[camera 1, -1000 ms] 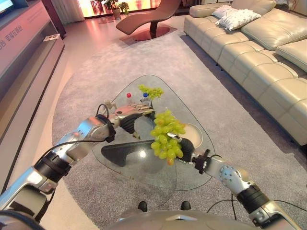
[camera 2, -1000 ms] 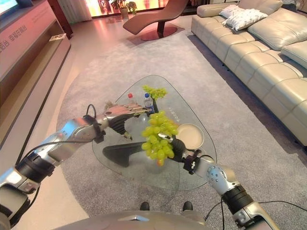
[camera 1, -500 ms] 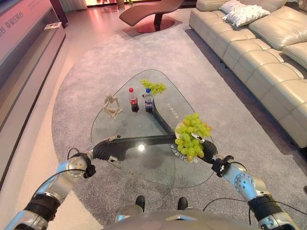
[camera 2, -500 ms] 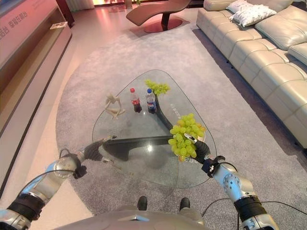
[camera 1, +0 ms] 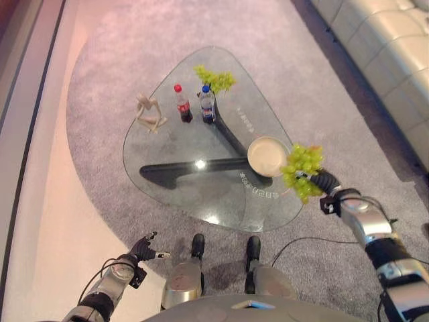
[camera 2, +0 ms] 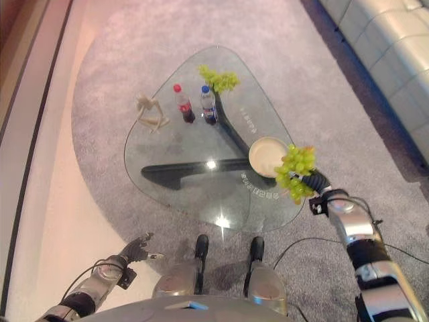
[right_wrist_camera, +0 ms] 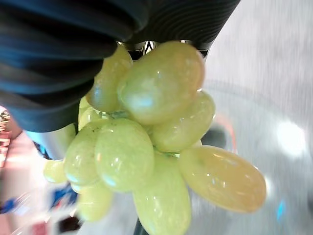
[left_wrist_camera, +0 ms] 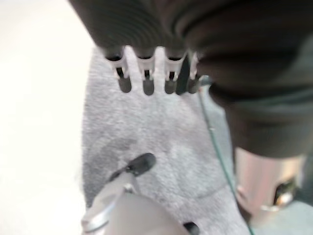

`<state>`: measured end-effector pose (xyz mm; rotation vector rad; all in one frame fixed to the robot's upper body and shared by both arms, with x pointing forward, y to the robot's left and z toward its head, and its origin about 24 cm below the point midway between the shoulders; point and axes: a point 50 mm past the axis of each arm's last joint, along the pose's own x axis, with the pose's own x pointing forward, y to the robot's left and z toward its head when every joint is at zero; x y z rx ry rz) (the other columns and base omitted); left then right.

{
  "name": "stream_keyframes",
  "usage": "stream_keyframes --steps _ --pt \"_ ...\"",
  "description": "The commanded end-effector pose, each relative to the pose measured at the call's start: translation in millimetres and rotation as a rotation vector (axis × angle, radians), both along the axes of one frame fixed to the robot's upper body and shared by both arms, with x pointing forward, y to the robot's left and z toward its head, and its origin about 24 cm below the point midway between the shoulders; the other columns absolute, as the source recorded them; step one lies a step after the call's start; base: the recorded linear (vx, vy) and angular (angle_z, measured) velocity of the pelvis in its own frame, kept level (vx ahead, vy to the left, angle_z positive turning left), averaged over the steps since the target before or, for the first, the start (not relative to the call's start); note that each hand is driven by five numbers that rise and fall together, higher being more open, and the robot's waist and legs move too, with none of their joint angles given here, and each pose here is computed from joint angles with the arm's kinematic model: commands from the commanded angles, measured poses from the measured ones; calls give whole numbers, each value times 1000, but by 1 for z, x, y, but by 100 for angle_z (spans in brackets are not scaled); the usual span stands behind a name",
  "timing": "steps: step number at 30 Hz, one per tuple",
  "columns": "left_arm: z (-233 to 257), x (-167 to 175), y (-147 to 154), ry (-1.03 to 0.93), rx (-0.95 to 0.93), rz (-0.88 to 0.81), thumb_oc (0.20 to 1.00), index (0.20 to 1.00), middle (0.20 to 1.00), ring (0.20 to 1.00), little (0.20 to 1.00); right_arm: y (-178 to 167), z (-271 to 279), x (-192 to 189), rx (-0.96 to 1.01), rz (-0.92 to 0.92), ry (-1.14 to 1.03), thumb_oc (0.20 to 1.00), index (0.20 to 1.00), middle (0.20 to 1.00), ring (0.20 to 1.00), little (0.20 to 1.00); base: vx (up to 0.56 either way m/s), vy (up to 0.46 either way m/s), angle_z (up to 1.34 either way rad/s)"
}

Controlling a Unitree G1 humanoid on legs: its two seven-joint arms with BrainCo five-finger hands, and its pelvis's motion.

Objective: Pick up fruits into the plate

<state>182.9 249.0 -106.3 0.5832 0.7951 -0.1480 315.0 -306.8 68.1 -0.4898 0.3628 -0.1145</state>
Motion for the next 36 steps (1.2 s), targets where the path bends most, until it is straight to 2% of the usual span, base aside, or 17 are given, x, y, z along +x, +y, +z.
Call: stream_keyframes --steps 1,8,18,36 --pt "9 25 -4 -71 31 -23 1000 1000 1000 1000 1000 -8 69 28 -242 -18 -203 200 200 200 200 200 -88 -51 10" --pt "21 50 -15 -118 50 -76 1000 1000 1000 1000 1000 -19 116 46 -405 -147 -270 200 200 200 200 200 -84 -37 11" --pt "32 64 -29 -182 47 -155 1000 1000 1000 1000 1000 -21 150 60 -498 -208 -256 200 200 200 200 200 -21 -2 5" --pt "43 71 -48 -260 -14 -196 1000 1000 1000 1000 1000 -12 172 69 -585 -242 -215 200 200 200 200 200 -1 17 0"
